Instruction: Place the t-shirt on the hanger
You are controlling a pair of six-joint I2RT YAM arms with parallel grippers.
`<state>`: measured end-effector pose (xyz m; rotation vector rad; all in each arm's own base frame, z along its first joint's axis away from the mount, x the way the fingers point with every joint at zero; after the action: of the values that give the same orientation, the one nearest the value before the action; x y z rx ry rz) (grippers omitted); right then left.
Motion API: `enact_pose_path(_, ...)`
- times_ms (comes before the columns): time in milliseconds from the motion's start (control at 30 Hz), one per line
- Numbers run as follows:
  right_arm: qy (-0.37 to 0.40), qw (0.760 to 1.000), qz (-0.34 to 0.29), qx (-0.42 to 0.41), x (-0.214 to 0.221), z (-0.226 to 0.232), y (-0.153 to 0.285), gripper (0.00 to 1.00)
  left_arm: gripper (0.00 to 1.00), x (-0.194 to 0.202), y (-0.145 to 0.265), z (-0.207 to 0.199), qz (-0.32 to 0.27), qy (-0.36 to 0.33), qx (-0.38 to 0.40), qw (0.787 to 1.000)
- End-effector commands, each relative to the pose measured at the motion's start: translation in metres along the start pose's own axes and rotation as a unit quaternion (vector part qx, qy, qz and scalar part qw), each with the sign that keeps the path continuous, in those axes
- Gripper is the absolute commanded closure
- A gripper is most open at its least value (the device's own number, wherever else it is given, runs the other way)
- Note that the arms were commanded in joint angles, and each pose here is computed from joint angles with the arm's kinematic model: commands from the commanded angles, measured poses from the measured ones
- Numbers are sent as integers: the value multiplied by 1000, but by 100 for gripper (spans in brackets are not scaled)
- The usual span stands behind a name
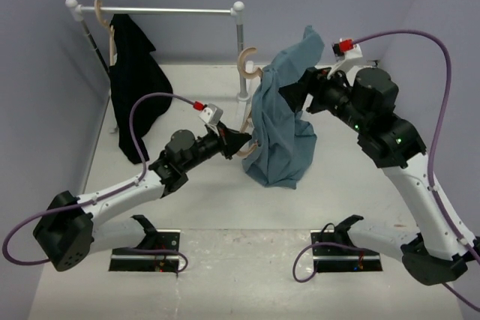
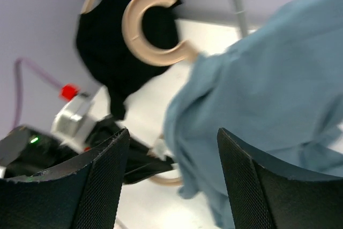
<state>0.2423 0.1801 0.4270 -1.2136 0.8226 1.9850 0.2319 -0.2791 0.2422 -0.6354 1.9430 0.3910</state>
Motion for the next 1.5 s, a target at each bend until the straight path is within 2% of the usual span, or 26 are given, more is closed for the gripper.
enact_pose_path(0, 169, 983, 32, 61, -2, -38, 10, 18, 100, -29, 20, -9, -61, -54, 7, 997)
enact_pose_path(67, 248, 965, 80, 12, 12, -37, 6, 17, 100, -21, 29, -6, -37, -72, 1, 997)
enact_pose_path(100, 251, 965, 83, 3, 14, -35, 6, 16, 100, -23, 31, -9, -39, -74, 8, 996)
enact_pose_path(200, 354, 920, 99, -137, 32, -16, 2, 15, 100, -6, 45, -14, 1, -80, 34, 996)
enact_pose_path(300, 387, 892, 102, -208, 38, -4, -1, 15, 100, 2, 56, -21, 18, -78, 57, 995)
enact_pose_path(433, 382, 878, 156, -242, 36, -2, 0, 20, 100, 1, 73, -35, 10, -87, 98, 991)
enact_pose_path(633, 334, 879, 228, -253, 59, -15, -5, 37, 100, 2, 87, -43, -13, -98, 131, 986)
enact_pose_path(700, 313, 880, 246, -258, 71, -21, -2, 39, 100, 6, 88, -42, -16, -100, 135, 986)
enact_pose_path(900, 289, 887, 245, -265, 85, -31, 5, 39, 100, 16, 86, -43, -21, -90, 157, 983)
enact_pose_path(1200, 287, 913, 186, -221, 76, -57, 10, 32, 100, 5, 87, -45, -59, -90, 157, 982)
enact_pose_path(1467, 244, 901, 209, -293, 79, -49, 0, 33, 100, -5, 100, -61, -87, -114, 201, 969)
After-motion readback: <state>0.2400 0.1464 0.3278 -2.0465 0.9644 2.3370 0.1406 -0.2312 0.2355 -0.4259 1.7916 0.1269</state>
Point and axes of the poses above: each gripper's point midway between its finger pads, its own y axis back along the fingers, its own z axis along the line the jaws close on, x = y × z, the point moved 4 cm from there along y, back along the fingers
